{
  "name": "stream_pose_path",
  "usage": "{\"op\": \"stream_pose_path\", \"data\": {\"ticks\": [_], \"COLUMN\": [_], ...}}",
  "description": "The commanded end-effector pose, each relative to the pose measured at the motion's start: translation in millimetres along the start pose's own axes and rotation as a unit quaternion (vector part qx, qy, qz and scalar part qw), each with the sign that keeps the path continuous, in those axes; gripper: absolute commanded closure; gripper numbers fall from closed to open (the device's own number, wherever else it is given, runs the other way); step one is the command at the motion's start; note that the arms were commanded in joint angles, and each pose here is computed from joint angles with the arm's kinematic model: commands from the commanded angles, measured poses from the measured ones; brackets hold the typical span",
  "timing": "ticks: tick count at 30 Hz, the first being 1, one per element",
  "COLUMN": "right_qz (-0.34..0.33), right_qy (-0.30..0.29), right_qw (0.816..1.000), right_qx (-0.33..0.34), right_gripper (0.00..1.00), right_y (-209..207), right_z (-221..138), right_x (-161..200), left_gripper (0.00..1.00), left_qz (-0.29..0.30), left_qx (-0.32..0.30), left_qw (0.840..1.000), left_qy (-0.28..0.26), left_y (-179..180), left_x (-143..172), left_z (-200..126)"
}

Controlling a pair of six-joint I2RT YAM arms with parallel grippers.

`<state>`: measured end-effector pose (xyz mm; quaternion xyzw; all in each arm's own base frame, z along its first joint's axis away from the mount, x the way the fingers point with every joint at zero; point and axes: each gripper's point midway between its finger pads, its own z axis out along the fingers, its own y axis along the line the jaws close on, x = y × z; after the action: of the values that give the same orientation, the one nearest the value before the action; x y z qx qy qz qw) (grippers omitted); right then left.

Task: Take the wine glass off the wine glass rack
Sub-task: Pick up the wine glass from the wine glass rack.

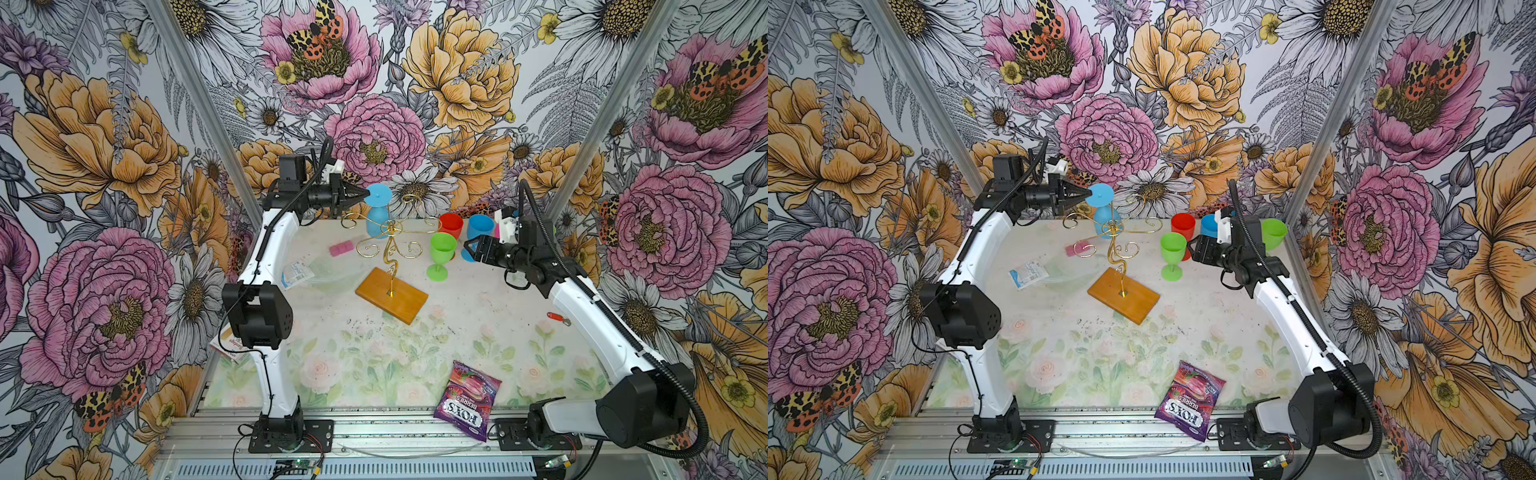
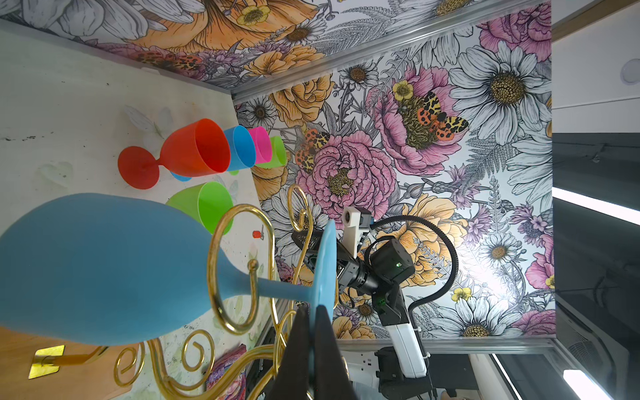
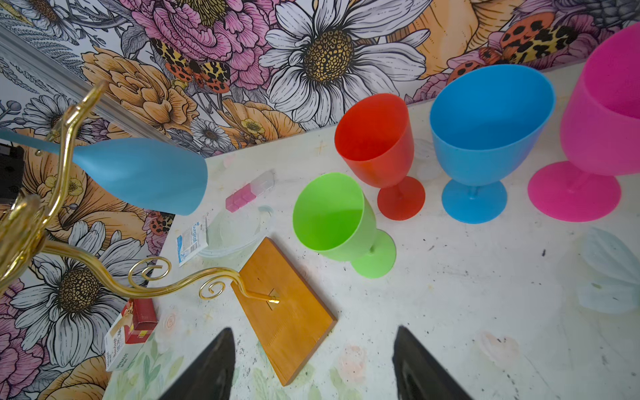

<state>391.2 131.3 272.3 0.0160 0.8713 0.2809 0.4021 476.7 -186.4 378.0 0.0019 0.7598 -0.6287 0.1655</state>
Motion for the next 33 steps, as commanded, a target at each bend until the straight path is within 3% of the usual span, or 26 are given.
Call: {"op": "stream_pose_path", "data": {"ticks": [1,7,22,26,28,33], "right_qz": [-0.001,0.002,0.011,0.008,0.008,0.010], "right_qy": [-0.017,-0.015,-0.014,-0.016,-0.018,-0.021], "right_qw": [1.000,1.000,0.999,0.999,1.000,1.000], "right_qx": [-0.014,-0.016,-0.028,-0.027,-0.024,-0.019], "right_gripper": [0.27,0.27,0.27,0.27,0.27,0.27], "right_y": [4,5,9,9,8,5], "right_z": [-4,-4,-3,-5,-6,-8], "right_x": [-8,-7,-7,-6,-6,-6], "left_gripper": [1.00,1.00,1.00,1.00,1.00,1.00], "left_qz": [0.029,0.036,0.056,0.077,0.118,0.207], "left_qx": [0.013,0.007,-0.055,-0.105,-0.115,-0.179], "left_qw": [0.999,0.999,0.991,0.978,0.968,0.928], "left_qy": [0.005,-0.007,-0.105,-0.163,-0.188,-0.253], "left_y": [-15,-18,-9,-1,-27,-55], "left_x": [5,11,-14,-32,-29,-26], "left_z": [-7,-19,-63,-79,-89,-109]}}
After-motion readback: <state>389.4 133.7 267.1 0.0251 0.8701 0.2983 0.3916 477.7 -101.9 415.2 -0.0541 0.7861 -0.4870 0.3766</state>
